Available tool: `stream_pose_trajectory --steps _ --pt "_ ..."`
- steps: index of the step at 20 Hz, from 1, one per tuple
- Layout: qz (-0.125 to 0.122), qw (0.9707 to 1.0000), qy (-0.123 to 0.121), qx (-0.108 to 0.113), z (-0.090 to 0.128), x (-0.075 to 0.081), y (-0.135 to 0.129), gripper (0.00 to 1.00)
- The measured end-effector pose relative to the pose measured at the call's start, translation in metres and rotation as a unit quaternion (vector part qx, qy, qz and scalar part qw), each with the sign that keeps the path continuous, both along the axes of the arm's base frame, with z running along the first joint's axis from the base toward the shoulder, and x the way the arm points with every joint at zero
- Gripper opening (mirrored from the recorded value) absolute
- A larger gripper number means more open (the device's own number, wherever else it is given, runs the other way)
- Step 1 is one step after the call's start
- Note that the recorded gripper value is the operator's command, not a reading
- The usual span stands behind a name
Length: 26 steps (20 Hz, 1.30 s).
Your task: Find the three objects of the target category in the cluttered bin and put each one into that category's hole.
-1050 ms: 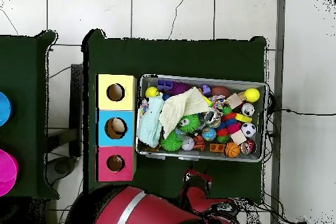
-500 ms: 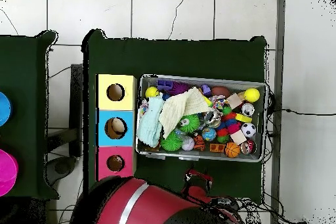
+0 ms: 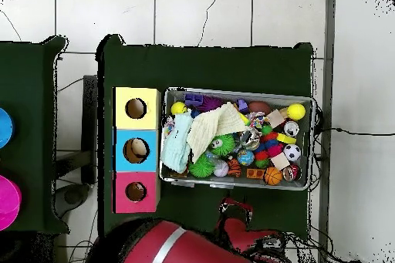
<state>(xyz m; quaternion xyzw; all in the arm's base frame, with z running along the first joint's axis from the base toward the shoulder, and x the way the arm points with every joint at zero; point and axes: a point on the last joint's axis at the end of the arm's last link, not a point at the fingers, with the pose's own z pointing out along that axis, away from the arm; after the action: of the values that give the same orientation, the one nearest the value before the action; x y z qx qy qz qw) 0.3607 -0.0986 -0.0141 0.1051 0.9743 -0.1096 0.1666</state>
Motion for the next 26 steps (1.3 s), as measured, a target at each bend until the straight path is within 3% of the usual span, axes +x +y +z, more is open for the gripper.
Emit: stream_pose_trajectory --steps 6,10,18,26 --pt "-0.005 0.9997 0.023 0.005 0.022 0.011 -0.011 1.0" --pt "-0.014 0.9994 0.031 -0.003 0.032 0.016 -0.018 1.0" --pt "0.0 1.0 0.004 0.005 0.035 0.043 -0.01 1.0" --pt "0.012 0.9984 -0.034 0.042 0.033 0.079 0.007 1.0"
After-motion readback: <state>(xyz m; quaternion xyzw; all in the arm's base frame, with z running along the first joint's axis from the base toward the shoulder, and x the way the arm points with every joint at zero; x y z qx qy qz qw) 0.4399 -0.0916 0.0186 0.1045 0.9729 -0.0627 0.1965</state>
